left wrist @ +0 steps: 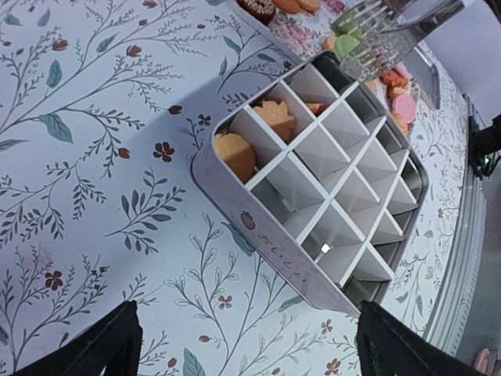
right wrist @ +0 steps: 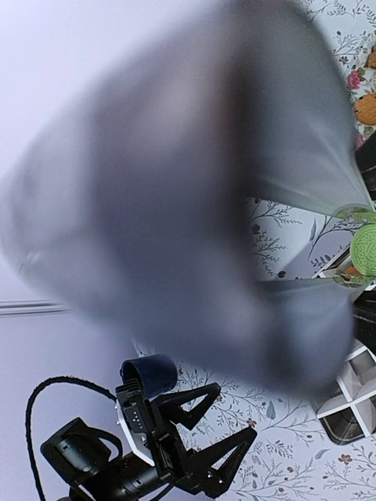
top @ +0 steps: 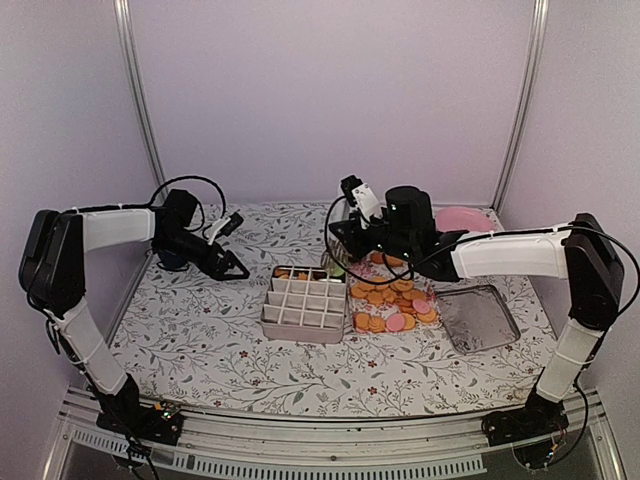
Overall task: Pack the cookies
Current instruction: Place the fake cookies in the empty pocket of the box, then pick up the fake cookies from the plate.
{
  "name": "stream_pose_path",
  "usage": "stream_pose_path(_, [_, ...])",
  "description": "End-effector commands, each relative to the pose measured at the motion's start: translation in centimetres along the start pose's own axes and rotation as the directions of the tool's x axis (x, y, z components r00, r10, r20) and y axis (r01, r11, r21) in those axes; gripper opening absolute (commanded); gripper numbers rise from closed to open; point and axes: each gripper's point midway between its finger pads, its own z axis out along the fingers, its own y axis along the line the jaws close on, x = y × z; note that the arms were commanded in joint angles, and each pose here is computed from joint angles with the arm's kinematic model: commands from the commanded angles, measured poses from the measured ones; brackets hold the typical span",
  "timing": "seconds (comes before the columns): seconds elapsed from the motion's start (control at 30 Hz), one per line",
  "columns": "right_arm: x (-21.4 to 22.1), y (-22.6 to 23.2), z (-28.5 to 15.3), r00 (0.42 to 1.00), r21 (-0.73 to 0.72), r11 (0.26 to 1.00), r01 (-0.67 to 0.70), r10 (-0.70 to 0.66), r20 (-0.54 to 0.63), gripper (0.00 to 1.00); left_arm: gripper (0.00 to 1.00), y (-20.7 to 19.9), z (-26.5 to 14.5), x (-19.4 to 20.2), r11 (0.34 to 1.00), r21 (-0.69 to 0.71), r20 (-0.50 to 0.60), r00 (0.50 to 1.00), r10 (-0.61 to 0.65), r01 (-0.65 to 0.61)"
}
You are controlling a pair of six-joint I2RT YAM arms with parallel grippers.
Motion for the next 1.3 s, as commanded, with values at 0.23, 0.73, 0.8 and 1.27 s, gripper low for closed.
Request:
stream_pose_path(0.23, [-1.7, 0.0, 0.2, 0.999, -0.003, 1.0, -0.002, 0.002, 0.046, 0.47, 0.96, -0.8, -0.7, -0.9, 0.999, 0.002, 0.03, 0.998, 0.051, -0.051])
stream_pose_path(0.73, [-3.3, -3.4, -2.2, 0.996, 0.062, 0.997, -0.038, 0.032, 0.086, 0.45, 0.93, -0.9, -0.7, -1.0, 0.999, 0.011, 0.028, 0.998, 0.049, -0.049])
stream_pose_path(0.8, [-3.2, -4.4, -3.1, 0.995, 0.07, 0.996, -0.055, 0.049, 0.089, 0.45, 0.93, -1.0, -0.6, -0.9, 0.999, 0.015, 0.028, 0.998, 0.048, -0.048])
stream_pose_path(1.27, [2.2, -6.2, -3.2, 0.993, 0.08, 0.99, -0.115, 0.117, -0.014, 0.44, 0.92, -3.2, 2.1, 1.0, 0.995, 0.08, -0.038, 0.997, 0.07, -0.066])
